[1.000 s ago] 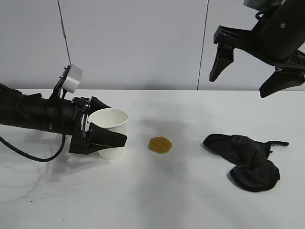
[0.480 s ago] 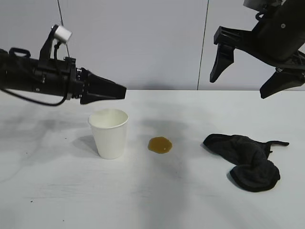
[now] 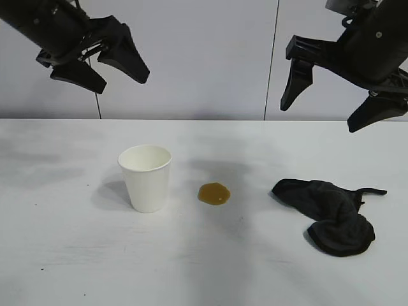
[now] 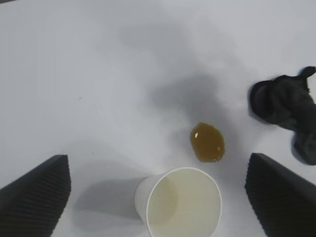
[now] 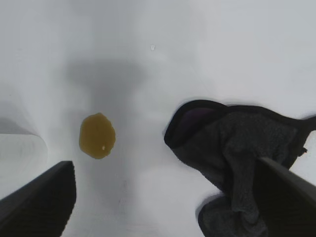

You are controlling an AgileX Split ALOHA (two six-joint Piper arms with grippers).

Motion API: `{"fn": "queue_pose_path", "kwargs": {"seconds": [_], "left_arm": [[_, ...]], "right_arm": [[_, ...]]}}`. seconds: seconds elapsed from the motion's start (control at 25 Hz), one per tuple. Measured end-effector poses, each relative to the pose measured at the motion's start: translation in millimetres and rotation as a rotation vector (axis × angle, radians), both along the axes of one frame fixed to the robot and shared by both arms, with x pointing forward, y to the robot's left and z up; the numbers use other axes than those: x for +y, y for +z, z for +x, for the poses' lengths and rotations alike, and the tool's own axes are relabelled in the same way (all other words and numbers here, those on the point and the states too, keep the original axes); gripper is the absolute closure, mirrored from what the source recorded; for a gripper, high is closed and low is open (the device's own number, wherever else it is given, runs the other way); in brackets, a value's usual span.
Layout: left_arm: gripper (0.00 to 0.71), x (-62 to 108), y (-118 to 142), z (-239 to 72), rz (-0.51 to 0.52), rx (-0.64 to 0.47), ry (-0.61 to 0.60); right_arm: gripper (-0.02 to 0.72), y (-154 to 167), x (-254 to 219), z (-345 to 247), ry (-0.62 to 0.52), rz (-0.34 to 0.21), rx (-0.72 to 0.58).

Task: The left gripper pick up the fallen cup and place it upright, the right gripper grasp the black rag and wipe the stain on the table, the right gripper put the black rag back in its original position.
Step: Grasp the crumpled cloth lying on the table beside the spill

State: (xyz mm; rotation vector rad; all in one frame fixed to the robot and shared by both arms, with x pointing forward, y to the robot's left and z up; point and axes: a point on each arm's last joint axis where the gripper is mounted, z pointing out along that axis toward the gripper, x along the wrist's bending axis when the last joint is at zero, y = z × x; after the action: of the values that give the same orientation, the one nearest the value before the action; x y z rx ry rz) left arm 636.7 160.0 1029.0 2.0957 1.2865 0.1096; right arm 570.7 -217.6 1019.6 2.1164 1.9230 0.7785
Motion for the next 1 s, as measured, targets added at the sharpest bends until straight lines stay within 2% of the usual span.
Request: {"fn": "queue_pose_path", "kwargs": {"seconds": [0.16, 0.24, 0.52, 0.72, 0.88, 1.0], "left_arm": [[0.016, 0.3, 1.5, -2.0, 0.035, 0.068, 0.077], [0.017, 1.1, 0.5, -3.4, 0.046, 0.087, 0.077], [0.017, 2.4, -1.0, -5.4, 0.068, 0.108, 0.069], [0.016, 17.7, -1.7, -1.2, 0.083, 0.112, 0.100], [0.016, 35.4, -1.8, 3.7, 0.084, 0.114, 0.143], [0.016, 40.2, -2.9, 4.3, 0.063, 0.132, 0.160]], "right_arm": [[0.031, -2.5, -0.5, -4.4, 0.011, -0.012, 0.053], [0.031, -3.7, -2.4, -6.0, 0.019, -0.040, 0.071], [0.046, -9.1, -15.9, -3.3, -0.023, -0.195, 0.081], [0.063, -37.1, -16.0, 4.8, -0.002, -0.242, 0.160], [0.063, -64.7, -14.3, 12.1, 0.007, -0.255, 0.220], [0.063, -84.5, -13.5, 15.8, 0.014, -0.265, 0.268]]}}
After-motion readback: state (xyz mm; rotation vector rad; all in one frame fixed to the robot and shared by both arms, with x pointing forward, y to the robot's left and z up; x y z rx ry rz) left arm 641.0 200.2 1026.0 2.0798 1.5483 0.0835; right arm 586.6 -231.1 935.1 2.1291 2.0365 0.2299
